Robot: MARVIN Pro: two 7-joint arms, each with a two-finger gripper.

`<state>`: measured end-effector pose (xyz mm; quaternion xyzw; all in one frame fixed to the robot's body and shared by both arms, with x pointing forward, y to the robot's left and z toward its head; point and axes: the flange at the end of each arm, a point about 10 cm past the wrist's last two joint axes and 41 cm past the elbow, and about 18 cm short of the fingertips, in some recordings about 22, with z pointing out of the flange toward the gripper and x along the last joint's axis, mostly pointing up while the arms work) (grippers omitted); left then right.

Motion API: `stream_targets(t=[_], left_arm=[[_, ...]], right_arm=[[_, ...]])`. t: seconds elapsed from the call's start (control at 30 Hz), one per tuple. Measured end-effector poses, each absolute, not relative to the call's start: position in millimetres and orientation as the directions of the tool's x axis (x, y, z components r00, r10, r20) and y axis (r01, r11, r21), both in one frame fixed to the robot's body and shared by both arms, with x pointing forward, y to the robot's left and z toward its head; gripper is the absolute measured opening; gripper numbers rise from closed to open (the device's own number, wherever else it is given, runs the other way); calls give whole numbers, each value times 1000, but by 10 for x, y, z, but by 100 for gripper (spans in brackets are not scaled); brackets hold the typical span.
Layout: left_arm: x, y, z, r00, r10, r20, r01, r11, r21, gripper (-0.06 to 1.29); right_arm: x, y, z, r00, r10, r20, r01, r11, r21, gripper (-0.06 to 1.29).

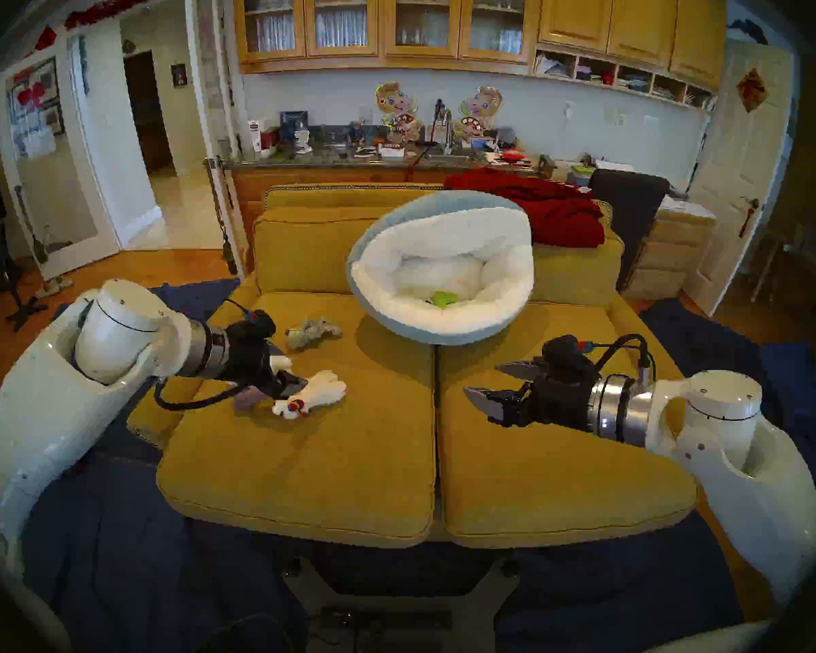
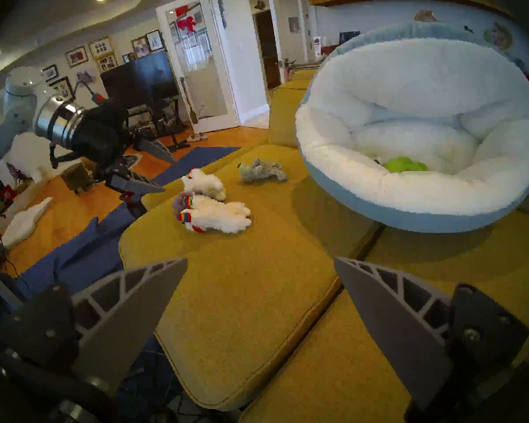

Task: Put toys into dog bed

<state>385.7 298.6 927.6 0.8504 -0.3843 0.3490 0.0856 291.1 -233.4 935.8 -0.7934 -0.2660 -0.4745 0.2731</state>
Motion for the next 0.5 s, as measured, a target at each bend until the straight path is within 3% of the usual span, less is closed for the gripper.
stream_targets(t=[0.5], left_arm=[[4111,2871,8969,466,-618,633,-705,-692,-157,126]], right_arm=[[2911,-2334,9357,409,163,898,681,-709,-181,125]])
